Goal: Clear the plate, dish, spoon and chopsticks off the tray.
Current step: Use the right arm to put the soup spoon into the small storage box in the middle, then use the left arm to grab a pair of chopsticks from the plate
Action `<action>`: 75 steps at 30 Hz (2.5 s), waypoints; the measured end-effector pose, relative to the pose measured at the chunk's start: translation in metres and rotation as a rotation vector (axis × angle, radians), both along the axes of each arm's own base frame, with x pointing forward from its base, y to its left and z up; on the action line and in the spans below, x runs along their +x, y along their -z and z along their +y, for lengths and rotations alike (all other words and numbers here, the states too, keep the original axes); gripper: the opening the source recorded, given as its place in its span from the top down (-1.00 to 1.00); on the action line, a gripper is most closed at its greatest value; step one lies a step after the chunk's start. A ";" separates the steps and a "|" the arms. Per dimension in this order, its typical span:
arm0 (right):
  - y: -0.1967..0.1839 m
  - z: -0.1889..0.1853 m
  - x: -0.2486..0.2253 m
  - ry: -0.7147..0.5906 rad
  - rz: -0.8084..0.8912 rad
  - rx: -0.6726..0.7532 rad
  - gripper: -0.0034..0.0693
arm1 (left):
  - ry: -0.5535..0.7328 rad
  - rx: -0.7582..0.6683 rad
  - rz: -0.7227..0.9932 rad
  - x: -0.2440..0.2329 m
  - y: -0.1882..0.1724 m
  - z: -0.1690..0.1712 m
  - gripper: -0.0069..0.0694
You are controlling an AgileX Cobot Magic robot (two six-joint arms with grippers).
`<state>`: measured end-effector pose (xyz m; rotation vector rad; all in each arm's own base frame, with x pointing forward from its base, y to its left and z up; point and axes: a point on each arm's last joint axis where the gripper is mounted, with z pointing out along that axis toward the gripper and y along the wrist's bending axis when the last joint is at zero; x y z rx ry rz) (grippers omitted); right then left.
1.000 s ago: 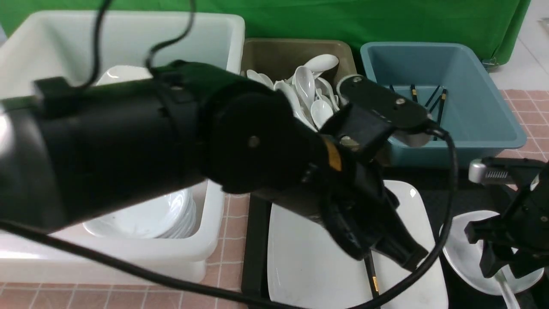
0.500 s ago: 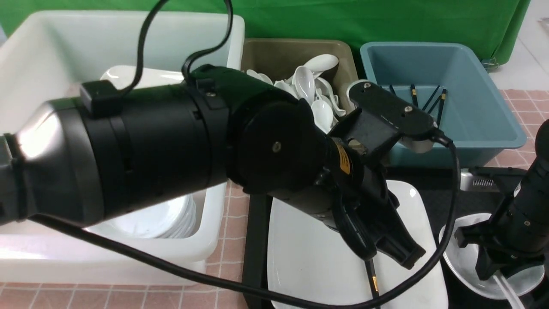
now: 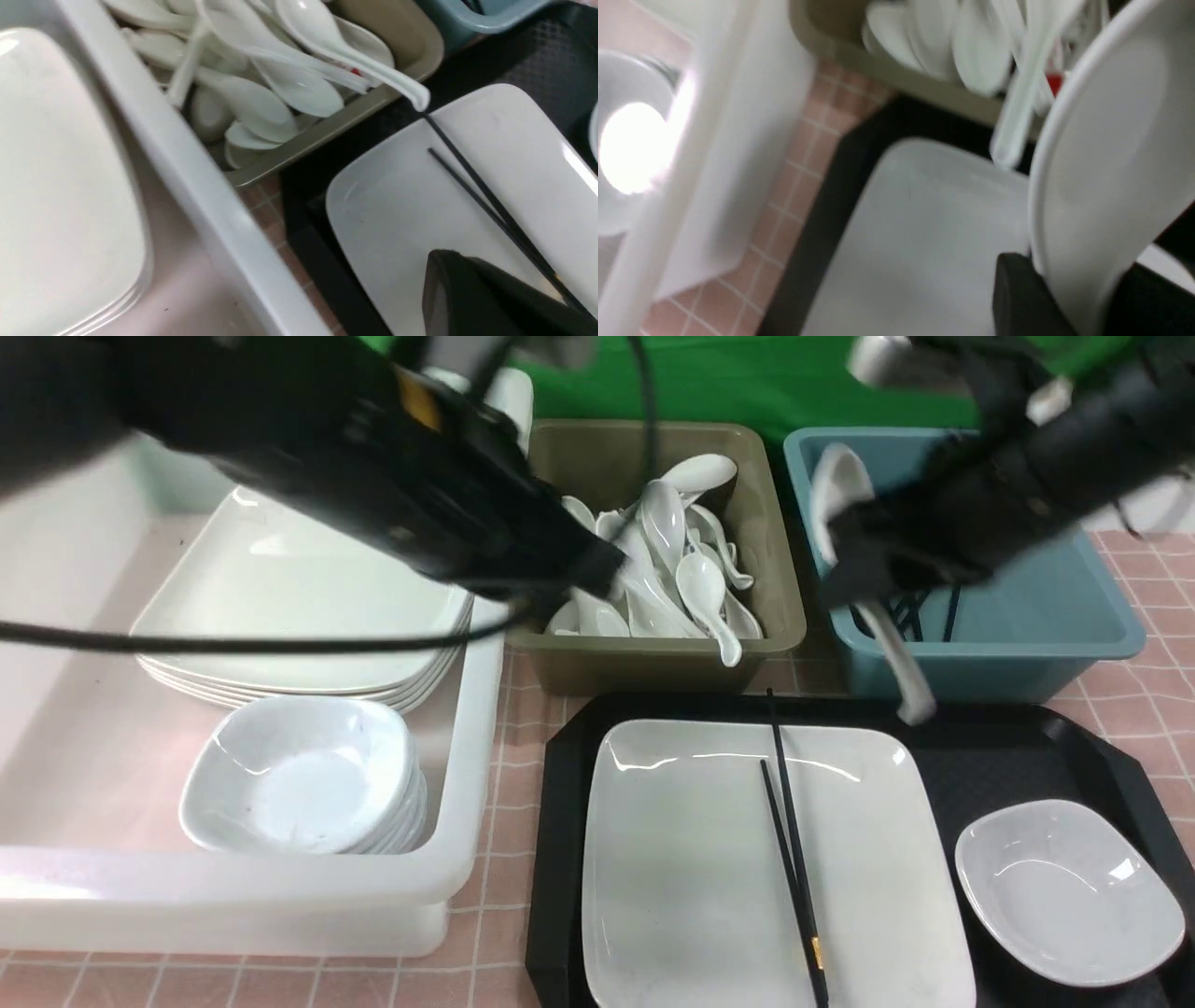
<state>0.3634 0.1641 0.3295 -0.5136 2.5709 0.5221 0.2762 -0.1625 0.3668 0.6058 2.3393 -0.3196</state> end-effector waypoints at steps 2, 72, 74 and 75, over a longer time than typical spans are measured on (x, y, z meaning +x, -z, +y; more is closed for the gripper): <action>-0.002 0.013 0.021 -0.001 -0.030 0.020 0.23 | -0.017 0.008 0.014 -0.002 -0.003 0.008 0.83; -0.059 -0.125 -0.266 0.187 -0.139 -0.131 0.29 | -0.076 0.238 0.524 -0.026 0.190 -0.216 -0.52; -0.059 -0.125 -0.266 0.187 -0.139 -0.131 0.29 | -0.084 0.250 0.534 -0.025 0.199 -0.217 -0.48; -0.059 -0.125 -0.266 0.186 -0.139 -0.131 0.28 | -0.086 0.257 0.538 -0.025 0.201 -0.217 -0.44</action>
